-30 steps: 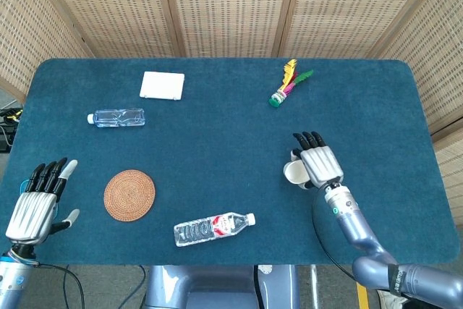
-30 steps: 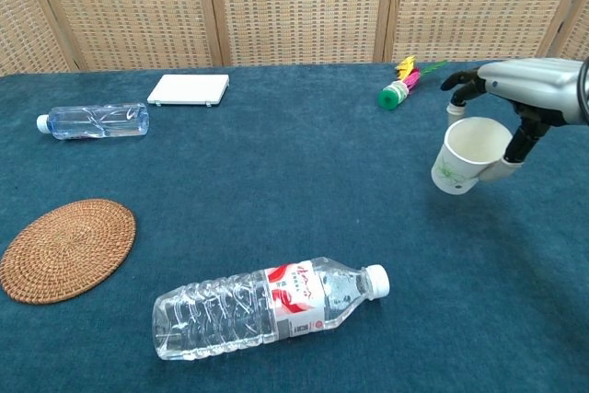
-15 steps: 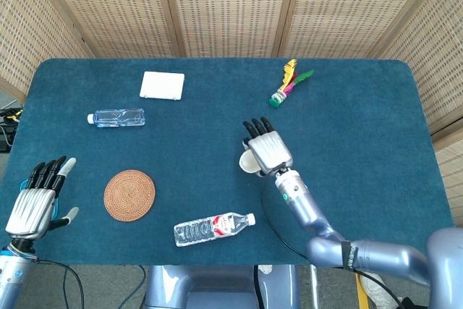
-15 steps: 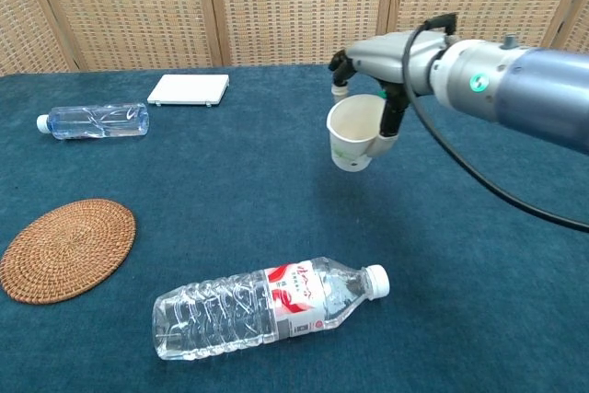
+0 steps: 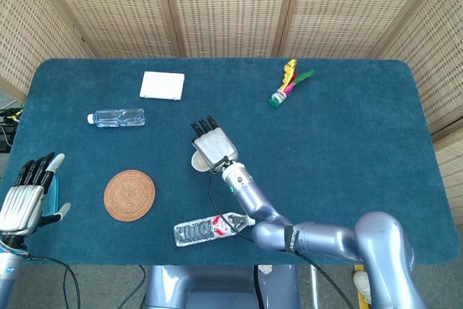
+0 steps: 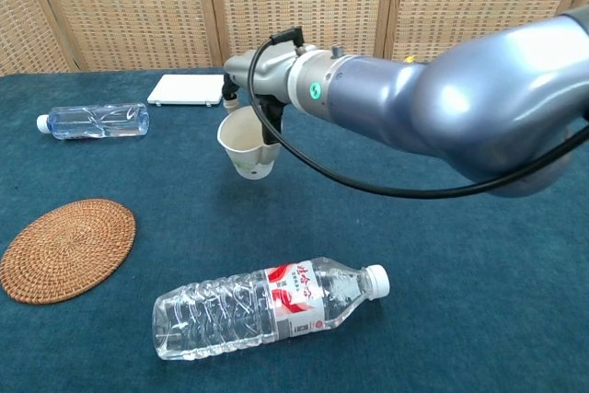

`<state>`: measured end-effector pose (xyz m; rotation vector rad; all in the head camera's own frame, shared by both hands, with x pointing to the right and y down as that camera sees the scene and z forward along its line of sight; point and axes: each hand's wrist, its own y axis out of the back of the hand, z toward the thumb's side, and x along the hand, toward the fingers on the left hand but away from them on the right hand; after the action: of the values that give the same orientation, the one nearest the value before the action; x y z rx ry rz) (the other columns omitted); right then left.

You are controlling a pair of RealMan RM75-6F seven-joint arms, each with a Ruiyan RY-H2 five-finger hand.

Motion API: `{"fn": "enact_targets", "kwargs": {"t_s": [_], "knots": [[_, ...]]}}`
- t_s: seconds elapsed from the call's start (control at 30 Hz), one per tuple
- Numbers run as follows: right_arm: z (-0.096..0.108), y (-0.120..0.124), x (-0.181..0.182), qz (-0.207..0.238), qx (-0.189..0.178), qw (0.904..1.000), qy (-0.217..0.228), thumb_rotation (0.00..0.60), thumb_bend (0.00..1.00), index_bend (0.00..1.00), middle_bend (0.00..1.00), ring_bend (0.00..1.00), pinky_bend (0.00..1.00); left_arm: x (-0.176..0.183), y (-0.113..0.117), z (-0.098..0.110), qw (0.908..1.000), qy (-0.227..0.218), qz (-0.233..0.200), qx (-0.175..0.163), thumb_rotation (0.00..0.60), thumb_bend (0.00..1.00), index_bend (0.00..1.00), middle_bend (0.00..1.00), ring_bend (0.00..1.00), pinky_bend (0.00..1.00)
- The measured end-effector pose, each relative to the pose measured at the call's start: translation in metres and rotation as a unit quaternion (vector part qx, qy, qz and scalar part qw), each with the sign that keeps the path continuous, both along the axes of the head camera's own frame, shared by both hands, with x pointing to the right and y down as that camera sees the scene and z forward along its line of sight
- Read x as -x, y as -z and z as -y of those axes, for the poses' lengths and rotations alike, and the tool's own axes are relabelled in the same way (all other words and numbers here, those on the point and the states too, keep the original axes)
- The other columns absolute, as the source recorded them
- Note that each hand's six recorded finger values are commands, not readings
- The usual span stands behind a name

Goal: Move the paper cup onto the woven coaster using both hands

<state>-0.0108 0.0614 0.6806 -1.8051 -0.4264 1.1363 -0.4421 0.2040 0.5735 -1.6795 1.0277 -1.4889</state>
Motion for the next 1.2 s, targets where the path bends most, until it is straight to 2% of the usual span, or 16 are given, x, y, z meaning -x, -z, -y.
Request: {"fn": "enact_targets", "kwargs": {"t_s": [0.3, 0.43, 0.63, 0.97, 1.2], "knots": [[-0.001, -0.025, 0.011, -0.009, 0.017, 0.9998, -0.006, 0.600, 0.08, 0.39, 0.04, 0.00, 0.00, 0.000, 0.001, 0.000, 1.0000, -0.001, -0.007, 0.003, 0.600, 0.27, 0.00, 0.00, 0.00, 0.00], [-0.007, -0.035, 0.011, -0.012, 0.029, 0.9995, -0.008, 0.600, 0.08, 0.32, 0.00, 0.00, 0.00, 0.001, 0.001, 0.000, 1.0000, 0.000, -0.006, 0.004, 0.600, 0.27, 0.00, 0.00, 0.00, 0.00], [-0.011, -0.041, 0.007, -0.017, 0.030, 0.9994, -0.008, 0.600, 0.08, 0.16, 0.00, 0.00, 0.00, 0.001, 0.002, 0.000, 1.0000, 0.002, -0.008, 0.002, 0.600, 0.27, 0.00, 0.00, 0.00, 0.00], [-0.008, -0.029, -0.015, -0.020, 0.013, 0.9995, -0.020, 0.600, 0.08, 0.04, 0.00, 0.00, 0.00, -0.001, 0.003, -0.001, 1.0000, -0.002, -0.009, 0.001, 0.600, 0.27, 0.00, 0.00, 0.00, 0.00], [-0.002, -0.003, -0.060, -0.024, -0.018, 0.9984, -0.049, 0.600, 0.08, 0.02, 0.00, 0.00, 0.00, -0.004, 0.004, -0.001, 1.0000, -0.006, -0.006, -0.003, 0.600, 0.27, 0.00, 0.00, 0.00, 0.00]]}}
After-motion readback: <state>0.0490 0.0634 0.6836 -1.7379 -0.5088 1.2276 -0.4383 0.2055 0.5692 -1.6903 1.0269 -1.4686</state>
